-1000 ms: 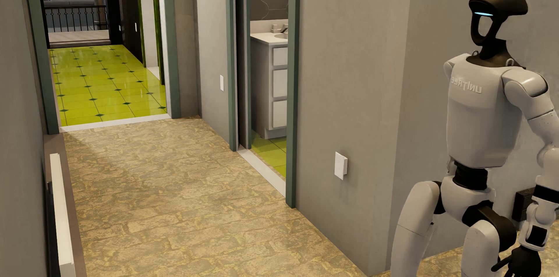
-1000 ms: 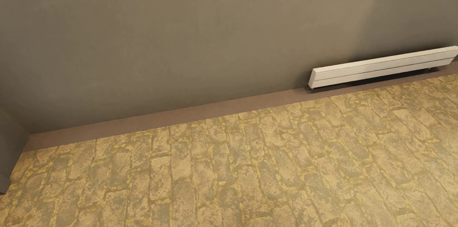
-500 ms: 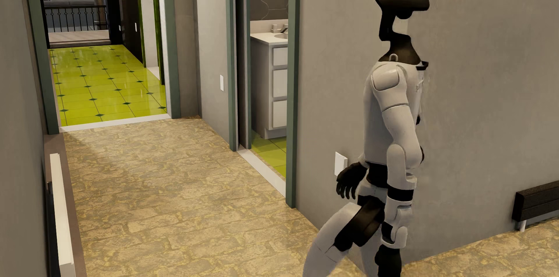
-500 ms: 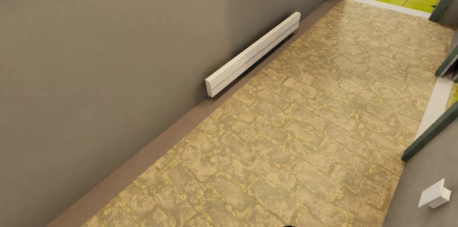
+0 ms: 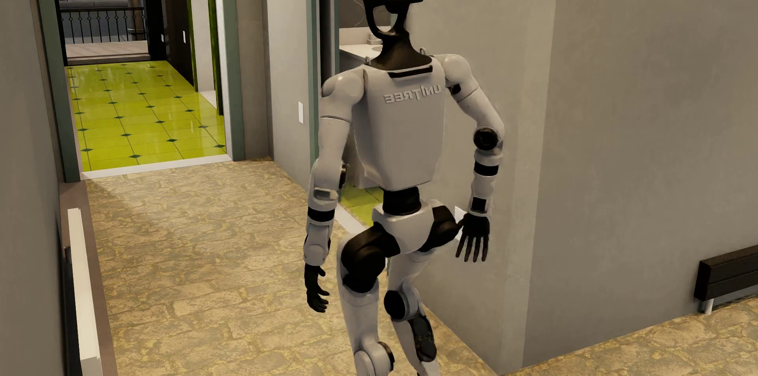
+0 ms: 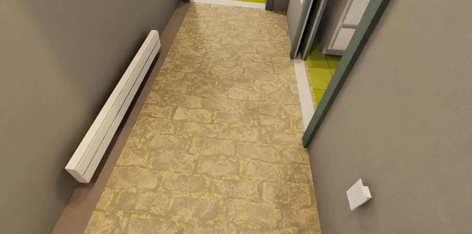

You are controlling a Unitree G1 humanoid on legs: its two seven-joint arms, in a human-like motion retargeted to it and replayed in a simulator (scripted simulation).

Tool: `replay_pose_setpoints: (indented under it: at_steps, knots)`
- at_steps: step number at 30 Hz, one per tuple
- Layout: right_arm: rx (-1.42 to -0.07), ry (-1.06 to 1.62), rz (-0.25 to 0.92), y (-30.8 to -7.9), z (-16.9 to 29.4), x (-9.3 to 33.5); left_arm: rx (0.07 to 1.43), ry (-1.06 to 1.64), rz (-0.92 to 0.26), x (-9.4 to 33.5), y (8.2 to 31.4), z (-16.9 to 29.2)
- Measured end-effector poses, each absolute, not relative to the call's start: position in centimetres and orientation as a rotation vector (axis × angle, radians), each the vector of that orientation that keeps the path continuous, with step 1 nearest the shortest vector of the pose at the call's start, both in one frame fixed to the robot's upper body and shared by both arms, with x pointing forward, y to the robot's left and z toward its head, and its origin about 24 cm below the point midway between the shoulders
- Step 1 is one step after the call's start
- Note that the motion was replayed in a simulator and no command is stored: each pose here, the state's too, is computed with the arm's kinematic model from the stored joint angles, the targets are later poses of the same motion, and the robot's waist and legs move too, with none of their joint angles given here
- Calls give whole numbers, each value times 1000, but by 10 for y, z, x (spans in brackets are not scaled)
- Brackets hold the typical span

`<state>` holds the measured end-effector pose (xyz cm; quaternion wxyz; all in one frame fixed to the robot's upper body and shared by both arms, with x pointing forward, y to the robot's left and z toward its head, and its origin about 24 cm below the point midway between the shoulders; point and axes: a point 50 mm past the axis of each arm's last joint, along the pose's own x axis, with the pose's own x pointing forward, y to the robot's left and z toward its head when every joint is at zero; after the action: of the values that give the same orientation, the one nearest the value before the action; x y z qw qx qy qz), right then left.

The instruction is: Avoid the corner

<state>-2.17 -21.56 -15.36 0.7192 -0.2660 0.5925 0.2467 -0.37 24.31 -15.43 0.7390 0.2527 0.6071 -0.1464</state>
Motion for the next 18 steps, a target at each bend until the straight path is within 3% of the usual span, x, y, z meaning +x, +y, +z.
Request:
replay_pose_setpoints:
  at_steps: [3, 7, 9, 11, 14, 16, 18]
  knots:
    - [-510, 1208, 468, -202, -151, 6, 541, 1269, -251, 17, 251, -150]
    - [-522, 1253, 535, -196, -154, -11, 523, 1250, -200, 18, 258, -145]
    - [-577, 1357, 612, -202, -158, -40, 489, 1312, -189, -8, 255, -146]
    - [-646, 1469, 726, -210, -156, -77, 480, 1420, -251, -44, 244, -150]
    - [-791, 1432, 923, -213, -158, -71, 523, 1504, -374, -69, 236, -152]
    - [-811, 1363, 851, -218, -161, -36, 545, 1575, -465, -95, 231, -150]
    - [-722, 1251, 612, -226, -156, 14, 569, 1623, -558, -113, 224, -149]
